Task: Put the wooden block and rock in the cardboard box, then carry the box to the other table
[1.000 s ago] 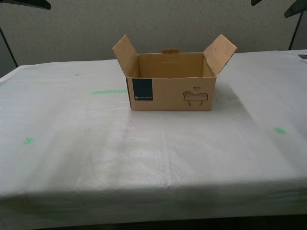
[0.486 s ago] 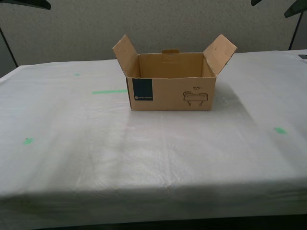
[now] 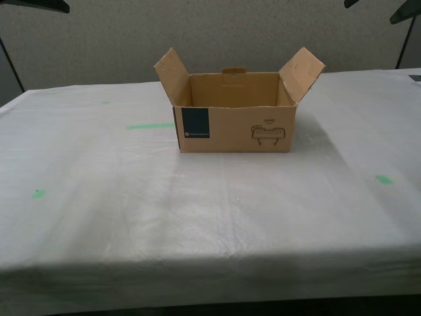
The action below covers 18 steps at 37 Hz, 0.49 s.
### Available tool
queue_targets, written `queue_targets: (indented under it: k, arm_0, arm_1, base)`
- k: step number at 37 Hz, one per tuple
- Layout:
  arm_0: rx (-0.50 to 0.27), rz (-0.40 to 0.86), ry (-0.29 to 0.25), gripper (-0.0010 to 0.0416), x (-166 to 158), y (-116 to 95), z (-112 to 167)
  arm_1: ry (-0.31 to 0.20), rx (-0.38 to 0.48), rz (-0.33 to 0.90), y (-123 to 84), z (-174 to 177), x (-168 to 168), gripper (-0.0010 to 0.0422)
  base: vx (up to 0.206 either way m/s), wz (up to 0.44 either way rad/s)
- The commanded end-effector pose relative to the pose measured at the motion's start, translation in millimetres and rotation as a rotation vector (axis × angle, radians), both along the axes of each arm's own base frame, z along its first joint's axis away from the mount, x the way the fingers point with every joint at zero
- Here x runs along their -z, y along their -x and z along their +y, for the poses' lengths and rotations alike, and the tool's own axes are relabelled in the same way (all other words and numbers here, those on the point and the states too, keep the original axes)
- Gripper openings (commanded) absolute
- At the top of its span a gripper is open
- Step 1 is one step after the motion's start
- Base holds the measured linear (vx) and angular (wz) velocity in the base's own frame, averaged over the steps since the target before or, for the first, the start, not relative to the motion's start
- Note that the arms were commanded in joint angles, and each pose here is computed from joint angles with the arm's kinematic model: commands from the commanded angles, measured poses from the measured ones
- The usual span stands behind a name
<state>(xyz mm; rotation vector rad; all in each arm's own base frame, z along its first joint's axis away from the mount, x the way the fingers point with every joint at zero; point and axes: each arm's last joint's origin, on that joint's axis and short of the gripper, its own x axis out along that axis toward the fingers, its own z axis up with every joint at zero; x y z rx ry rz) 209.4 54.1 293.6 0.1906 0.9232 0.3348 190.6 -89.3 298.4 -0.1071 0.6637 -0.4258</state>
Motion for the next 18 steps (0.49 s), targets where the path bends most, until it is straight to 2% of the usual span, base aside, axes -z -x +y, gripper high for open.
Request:
queue_targets:
  k: [1,18]
  arm_0:
    - [0.0,-0.003,0.003,0.0387,-0.2,0.0,0.1]
    - [0.001,-0.003,0.002,0.0387,-0.2,0.0,0.1]
  arm_1:
    - [-0.002,0.001,-0.004,-0.1,-0.1,-0.4,0.0391]
    - [-0.002,0.001,-0.004,-0.1,-0.1,-0.4,0.0391]
  base:
    - [0.0,0.0]
    - [0.0,0.0]
